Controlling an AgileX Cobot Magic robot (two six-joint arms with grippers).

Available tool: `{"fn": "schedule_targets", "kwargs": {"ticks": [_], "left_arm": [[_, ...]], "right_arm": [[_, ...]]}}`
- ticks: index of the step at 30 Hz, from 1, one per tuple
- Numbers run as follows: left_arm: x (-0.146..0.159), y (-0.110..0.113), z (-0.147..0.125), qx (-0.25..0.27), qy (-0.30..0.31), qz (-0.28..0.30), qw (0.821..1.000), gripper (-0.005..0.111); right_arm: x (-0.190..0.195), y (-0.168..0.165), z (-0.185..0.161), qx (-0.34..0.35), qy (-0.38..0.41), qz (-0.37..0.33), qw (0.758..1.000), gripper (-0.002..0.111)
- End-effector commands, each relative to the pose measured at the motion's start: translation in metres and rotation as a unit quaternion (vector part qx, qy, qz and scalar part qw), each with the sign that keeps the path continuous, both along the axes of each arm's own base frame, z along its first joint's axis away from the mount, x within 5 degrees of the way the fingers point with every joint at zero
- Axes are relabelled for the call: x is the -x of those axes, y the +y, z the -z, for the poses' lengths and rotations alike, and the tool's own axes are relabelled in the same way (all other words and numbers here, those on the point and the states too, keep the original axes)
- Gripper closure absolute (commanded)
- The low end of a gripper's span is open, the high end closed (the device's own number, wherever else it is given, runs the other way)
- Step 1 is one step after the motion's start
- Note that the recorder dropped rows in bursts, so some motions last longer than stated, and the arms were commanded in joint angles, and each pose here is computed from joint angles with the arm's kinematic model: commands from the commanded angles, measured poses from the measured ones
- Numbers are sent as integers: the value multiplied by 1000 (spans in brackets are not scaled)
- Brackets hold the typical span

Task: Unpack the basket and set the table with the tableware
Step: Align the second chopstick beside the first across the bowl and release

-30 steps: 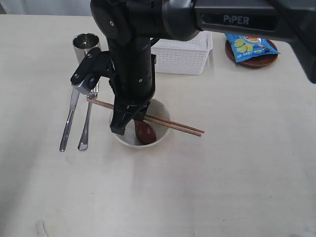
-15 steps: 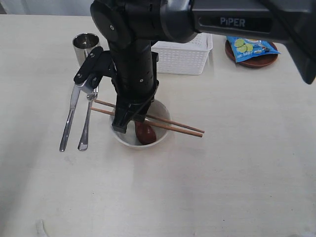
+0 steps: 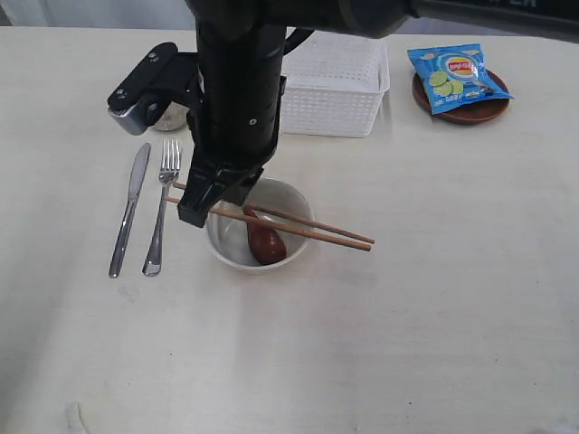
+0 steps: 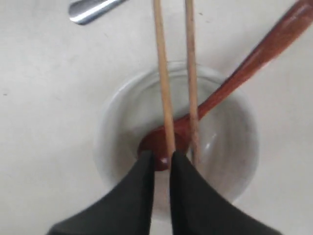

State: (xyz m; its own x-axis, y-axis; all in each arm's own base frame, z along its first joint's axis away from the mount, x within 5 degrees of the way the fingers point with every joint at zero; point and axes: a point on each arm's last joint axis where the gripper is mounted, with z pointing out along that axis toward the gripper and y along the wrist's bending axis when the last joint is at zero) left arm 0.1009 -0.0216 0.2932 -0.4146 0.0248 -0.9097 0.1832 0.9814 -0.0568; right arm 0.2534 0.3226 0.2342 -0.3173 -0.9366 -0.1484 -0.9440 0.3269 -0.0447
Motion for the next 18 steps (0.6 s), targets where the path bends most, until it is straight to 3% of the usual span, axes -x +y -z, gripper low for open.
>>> {"fn": "schedule_targets", "kwargs": {"ticks": [1, 10, 18], "left_arm": [[0, 0, 1, 7, -2, 0, 1000, 107], [0, -1, 1, 10, 0, 0, 1000, 107], [0, -1, 1, 10, 0, 0, 1000, 107]], "right_arm": [[2, 3, 8, -9, 32, -11, 999, 109], [2, 9, 37, 15, 73, -7, 997, 109], [-3, 11, 44, 19, 55, -11, 998, 109]]}}
